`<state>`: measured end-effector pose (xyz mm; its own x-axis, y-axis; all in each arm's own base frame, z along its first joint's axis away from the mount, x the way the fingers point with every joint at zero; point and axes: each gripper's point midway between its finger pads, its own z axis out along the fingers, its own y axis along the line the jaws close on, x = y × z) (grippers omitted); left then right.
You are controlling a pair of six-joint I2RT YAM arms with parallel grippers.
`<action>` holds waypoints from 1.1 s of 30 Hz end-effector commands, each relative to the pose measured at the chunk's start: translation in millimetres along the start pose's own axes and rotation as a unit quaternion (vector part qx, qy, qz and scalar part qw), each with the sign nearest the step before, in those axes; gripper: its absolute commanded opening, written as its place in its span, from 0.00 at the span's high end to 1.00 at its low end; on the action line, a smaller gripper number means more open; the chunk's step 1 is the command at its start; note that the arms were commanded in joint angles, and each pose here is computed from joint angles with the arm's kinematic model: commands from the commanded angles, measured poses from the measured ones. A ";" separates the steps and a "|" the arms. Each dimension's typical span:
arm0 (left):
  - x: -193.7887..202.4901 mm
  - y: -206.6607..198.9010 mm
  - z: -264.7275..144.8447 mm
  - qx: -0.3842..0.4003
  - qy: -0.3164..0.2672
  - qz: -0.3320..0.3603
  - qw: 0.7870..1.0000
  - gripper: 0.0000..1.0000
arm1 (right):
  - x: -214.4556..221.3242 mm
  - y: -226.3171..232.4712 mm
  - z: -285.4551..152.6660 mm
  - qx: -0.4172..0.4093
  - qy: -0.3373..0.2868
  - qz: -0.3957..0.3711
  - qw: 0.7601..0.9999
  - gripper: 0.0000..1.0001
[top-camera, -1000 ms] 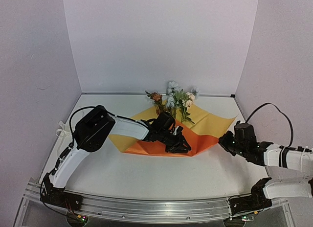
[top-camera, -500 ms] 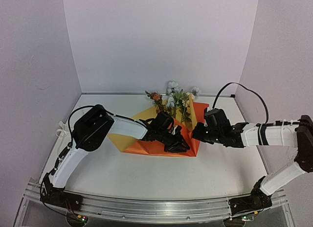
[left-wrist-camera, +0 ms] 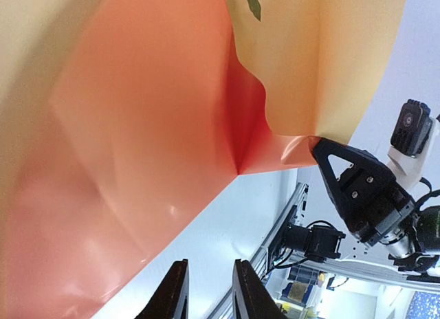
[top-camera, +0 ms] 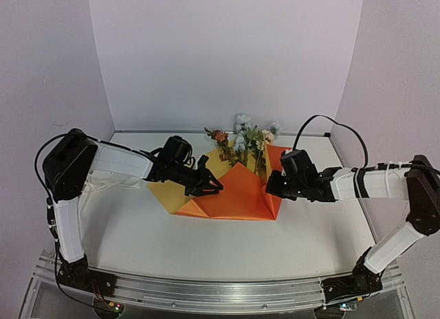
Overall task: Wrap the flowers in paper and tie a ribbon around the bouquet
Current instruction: Fold the one-fourth-folded wrapping paper at the center of the board.
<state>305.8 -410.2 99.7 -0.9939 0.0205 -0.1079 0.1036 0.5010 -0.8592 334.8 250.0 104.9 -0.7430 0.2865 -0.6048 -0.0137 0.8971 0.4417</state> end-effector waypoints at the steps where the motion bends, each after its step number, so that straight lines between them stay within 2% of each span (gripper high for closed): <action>1: 31.8 37.3 -5.6 -0.044 0.051 0.015 0.998 0.80 | -3.0 5.1 2.9 0.011 0.000 -0.013 1.000 1.00; 10: 33.3 71.0 12.4 -0.073 0.060 -0.005 0.996 0.84 | 8.5 35.7 13.9 -0.001 0.015 -0.031 0.999 1.00; 18: 30.3 76.7 16.8 -0.072 0.050 -0.012 0.996 0.85 | 30.5 63.0 34.7 -0.012 0.045 -0.048 0.998 1.00; 26: 5.8 35.4 6.3 -0.051 0.018 0.019 0.998 0.81 | 50.9 50.4 58.0 0.011 0.070 -0.057 0.996 1.00; 31: -26.5 0.3 1.1 -0.026 -0.023 0.039 0.999 0.69 | 57.4 42.8 62.2 0.021 0.076 -0.064 0.995 1.00; 33: -46.1 -11.0 -2.1 -0.020 -0.045 0.045 0.998 0.65 | 58.6 41.5 62.4 0.021 0.077 -0.067 0.995 0.97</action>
<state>306.0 -400.3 49.4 -0.9951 0.0643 -0.0748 0.0985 0.6055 -0.7897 328.1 321.4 42.6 -0.8404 0.1206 -0.5283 -0.0795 0.9370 0.3403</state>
